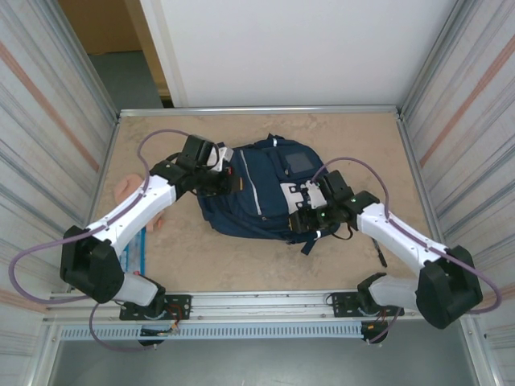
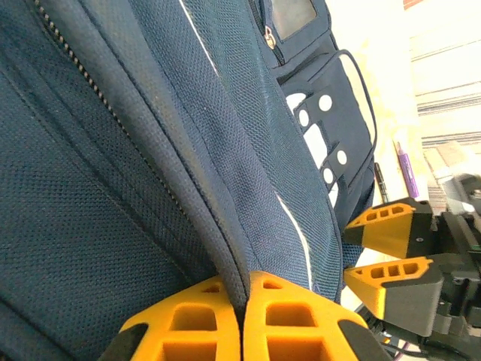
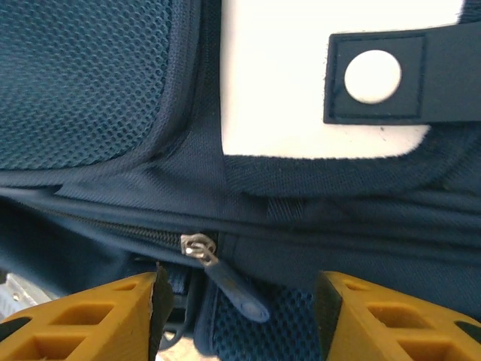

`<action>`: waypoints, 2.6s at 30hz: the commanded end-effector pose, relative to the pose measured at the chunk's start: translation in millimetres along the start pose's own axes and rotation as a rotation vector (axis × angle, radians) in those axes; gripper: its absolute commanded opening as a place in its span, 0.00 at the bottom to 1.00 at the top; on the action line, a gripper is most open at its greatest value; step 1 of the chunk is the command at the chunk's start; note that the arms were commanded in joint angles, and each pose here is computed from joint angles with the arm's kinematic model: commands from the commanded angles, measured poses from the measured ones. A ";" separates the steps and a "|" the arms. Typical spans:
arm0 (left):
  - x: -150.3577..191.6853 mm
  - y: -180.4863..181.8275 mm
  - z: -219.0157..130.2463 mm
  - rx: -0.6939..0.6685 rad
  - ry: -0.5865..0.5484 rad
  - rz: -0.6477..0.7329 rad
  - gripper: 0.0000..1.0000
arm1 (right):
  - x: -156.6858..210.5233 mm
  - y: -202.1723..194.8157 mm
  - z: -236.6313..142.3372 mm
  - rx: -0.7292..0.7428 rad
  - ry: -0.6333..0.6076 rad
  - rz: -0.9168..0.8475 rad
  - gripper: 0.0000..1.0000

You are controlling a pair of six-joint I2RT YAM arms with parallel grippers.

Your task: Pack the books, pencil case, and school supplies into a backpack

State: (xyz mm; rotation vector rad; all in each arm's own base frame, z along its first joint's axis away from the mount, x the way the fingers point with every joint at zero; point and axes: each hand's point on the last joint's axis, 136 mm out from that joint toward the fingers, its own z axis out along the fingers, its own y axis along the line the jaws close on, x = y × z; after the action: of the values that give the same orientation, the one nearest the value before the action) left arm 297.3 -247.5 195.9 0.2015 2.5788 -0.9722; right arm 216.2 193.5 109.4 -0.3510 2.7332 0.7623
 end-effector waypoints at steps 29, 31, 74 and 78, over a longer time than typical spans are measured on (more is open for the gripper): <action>-5.5 -21.7 -4.5 0.131 -0.055 -0.005 0.00 | 5.4 13.1 33.6 -0.108 0.056 0.019 0.21; -5.2 -20.6 -4.4 0.125 -0.059 -0.003 0.00 | 5.3 13.2 33.7 -0.106 0.060 0.018 0.18; -14.9 -20.1 55.9 0.163 -0.096 -0.206 0.00 | -10.6 190.3 39.9 -0.369 0.091 -0.044 0.09; -9.9 -11.5 60.6 0.131 -0.081 -0.188 0.00 | -6.6 177.4 48.5 -0.322 0.085 -0.046 0.16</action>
State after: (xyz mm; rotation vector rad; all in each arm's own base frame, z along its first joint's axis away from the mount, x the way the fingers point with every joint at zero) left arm 313.9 -282.2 150.8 -0.1152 2.5739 -1.1335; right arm 178.4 342.7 127.8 -0.4451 2.8020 1.0723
